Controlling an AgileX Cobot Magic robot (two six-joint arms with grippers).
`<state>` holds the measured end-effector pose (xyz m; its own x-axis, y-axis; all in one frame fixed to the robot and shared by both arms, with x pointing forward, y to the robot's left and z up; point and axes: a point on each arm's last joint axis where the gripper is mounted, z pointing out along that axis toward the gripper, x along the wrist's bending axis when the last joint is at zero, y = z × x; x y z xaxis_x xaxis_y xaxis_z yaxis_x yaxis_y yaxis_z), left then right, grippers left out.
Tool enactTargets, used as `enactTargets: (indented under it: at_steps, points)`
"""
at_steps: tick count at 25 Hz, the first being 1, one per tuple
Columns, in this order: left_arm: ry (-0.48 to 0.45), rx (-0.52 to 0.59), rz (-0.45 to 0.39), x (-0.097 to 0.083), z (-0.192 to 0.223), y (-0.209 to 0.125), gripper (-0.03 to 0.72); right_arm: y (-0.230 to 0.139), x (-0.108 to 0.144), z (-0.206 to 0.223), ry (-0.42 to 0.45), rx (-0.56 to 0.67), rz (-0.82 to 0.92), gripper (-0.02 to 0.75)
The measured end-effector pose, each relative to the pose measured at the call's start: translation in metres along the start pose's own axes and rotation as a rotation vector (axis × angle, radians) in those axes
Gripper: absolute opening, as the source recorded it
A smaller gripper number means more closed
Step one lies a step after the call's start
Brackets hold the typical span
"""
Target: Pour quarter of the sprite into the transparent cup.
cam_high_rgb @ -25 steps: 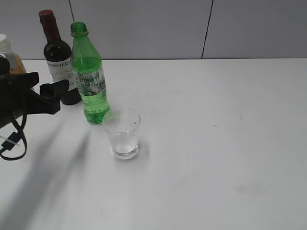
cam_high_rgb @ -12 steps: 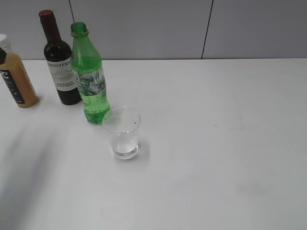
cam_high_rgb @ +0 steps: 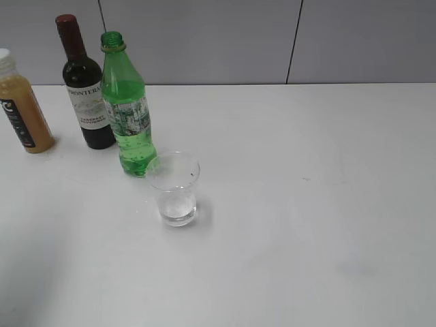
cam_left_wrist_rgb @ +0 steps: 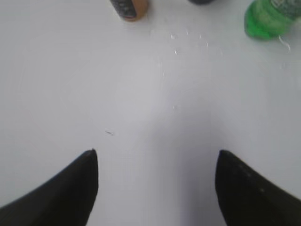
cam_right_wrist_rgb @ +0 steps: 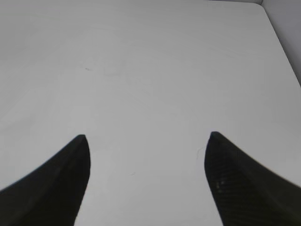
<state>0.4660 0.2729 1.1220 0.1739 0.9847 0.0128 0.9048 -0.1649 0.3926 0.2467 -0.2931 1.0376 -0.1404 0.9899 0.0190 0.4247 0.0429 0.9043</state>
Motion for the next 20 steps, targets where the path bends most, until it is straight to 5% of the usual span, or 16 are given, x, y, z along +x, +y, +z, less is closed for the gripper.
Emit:
enactTargets:
  at_steps: [10, 20]
  points:
    - [0.000, -0.083, 0.002, -0.005, -0.030, -0.076, 0.590, 0.000, 0.000, 0.000, 0.000, 0.000, 0.000, 0.585]
    - [0.011, -0.221, 0.004, -0.009, -0.018, -0.168, 0.590, 0.000, 0.000, 0.000, 0.000, 0.000, 0.000, 0.585]
